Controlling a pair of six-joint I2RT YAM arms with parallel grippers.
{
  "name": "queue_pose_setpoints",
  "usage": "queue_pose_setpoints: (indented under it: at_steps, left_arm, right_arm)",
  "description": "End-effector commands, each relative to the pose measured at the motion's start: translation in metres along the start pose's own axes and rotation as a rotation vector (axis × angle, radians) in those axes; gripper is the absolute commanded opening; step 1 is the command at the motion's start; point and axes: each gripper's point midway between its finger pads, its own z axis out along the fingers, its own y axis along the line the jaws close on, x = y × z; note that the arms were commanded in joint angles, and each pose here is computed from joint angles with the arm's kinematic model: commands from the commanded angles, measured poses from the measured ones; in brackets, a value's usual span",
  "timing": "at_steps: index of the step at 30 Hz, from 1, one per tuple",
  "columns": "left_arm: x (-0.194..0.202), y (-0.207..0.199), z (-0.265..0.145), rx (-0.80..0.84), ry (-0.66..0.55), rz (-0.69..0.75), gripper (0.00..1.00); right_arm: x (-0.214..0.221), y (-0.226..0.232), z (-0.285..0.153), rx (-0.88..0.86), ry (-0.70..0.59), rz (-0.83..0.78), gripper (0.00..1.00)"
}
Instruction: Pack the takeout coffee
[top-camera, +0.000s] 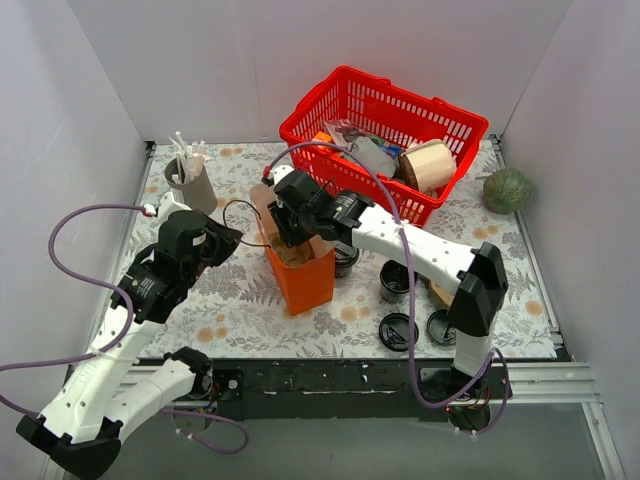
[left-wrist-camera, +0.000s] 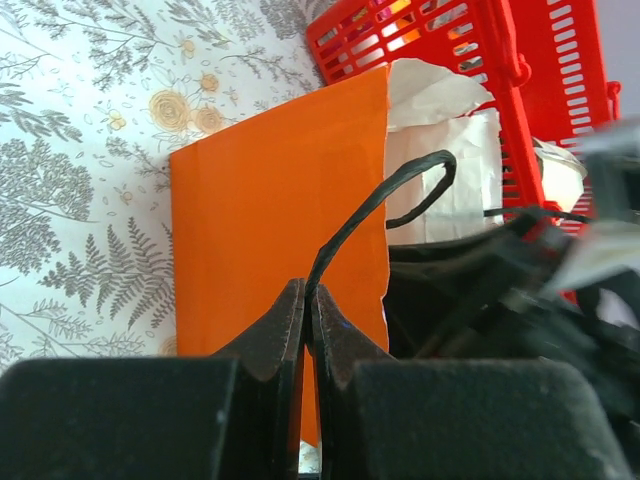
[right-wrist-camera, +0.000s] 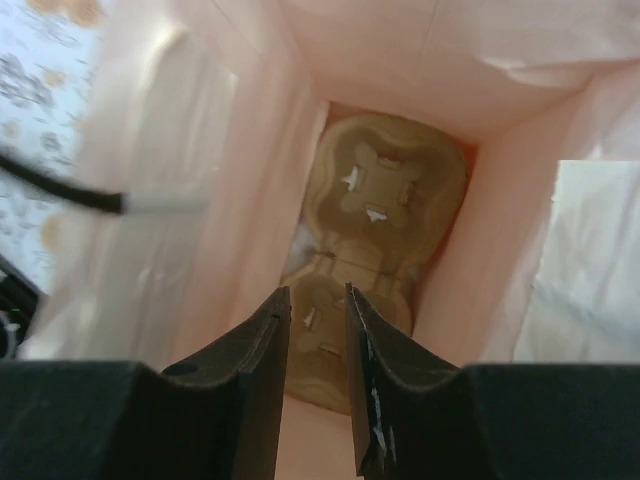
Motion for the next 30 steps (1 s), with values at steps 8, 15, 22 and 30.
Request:
queue_pose_setpoints:
  at_steps: [8,15,22,30]
  left_arm:
    - [-0.006,-0.021,-0.009,0.106,-0.004,0.039,0.00]
    - [-0.008,-0.025,-0.011,0.130,-0.012,0.041,0.00]
    - [-0.009,-0.029,-0.014,0.148,-0.012,0.039,0.00]
    - [-0.019,-0.025,-0.017,0.121,-0.057,0.020,0.00]
  right_arm:
    - [0.070,-0.006,0.056,0.026,0.236,-0.041,0.32]
    - [0.106,-0.015,0.079,0.066,0.323,-0.030,0.31]
    - [0.127,-0.020,0.096,0.102,0.368,-0.030,0.31]
    - [0.060,-0.005,0.074,0.061,0.206,-0.044,0.42]
